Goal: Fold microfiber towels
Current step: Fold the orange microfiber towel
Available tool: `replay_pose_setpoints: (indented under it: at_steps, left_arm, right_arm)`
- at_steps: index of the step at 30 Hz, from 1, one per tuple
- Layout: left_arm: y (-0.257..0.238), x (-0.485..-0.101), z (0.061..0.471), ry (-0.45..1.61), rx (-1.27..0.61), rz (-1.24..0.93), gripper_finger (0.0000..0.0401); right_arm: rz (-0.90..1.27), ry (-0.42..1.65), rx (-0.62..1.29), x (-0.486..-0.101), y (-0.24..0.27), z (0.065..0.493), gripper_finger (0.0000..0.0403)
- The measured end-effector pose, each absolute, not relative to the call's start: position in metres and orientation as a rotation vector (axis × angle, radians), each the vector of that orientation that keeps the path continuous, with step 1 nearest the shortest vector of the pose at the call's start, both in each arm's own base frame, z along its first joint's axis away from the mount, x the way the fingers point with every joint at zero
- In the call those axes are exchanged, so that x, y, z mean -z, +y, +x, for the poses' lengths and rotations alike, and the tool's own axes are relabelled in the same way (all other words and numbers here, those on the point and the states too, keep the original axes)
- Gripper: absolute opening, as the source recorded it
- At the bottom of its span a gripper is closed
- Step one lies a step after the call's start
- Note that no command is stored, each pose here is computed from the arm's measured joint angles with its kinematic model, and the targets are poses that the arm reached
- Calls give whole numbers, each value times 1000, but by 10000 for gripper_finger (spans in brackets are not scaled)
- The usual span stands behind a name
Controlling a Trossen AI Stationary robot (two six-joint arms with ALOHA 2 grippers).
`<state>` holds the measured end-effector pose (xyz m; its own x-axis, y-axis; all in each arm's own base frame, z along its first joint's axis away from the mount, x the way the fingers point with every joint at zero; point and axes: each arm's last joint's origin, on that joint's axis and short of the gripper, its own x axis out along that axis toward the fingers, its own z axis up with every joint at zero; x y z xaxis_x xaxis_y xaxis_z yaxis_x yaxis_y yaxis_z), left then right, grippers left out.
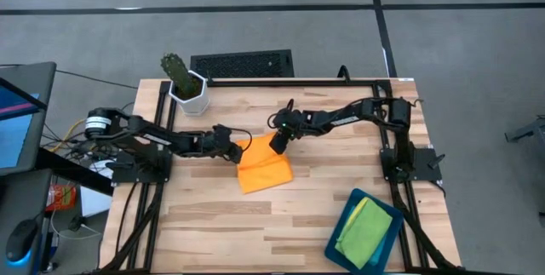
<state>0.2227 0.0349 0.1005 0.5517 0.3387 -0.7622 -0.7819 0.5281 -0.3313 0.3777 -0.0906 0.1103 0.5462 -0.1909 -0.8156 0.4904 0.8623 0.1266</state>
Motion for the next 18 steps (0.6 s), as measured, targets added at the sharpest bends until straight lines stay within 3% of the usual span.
replay_pose_setpoints:
  at_steps: [9,12,18]
  left_arm:
    - [35,-100,224,694,-711,-700,37]
    - [35,-101,225,671,-691,-694,7]
    - [36,-109,236,644,-650,-647,2]
  right_arm:
    - [351,920,392,-109,-89,378,21]
    - [367,917,380,-110,-89,377,17]
    - [378,914,349,-123,-87,373,9]
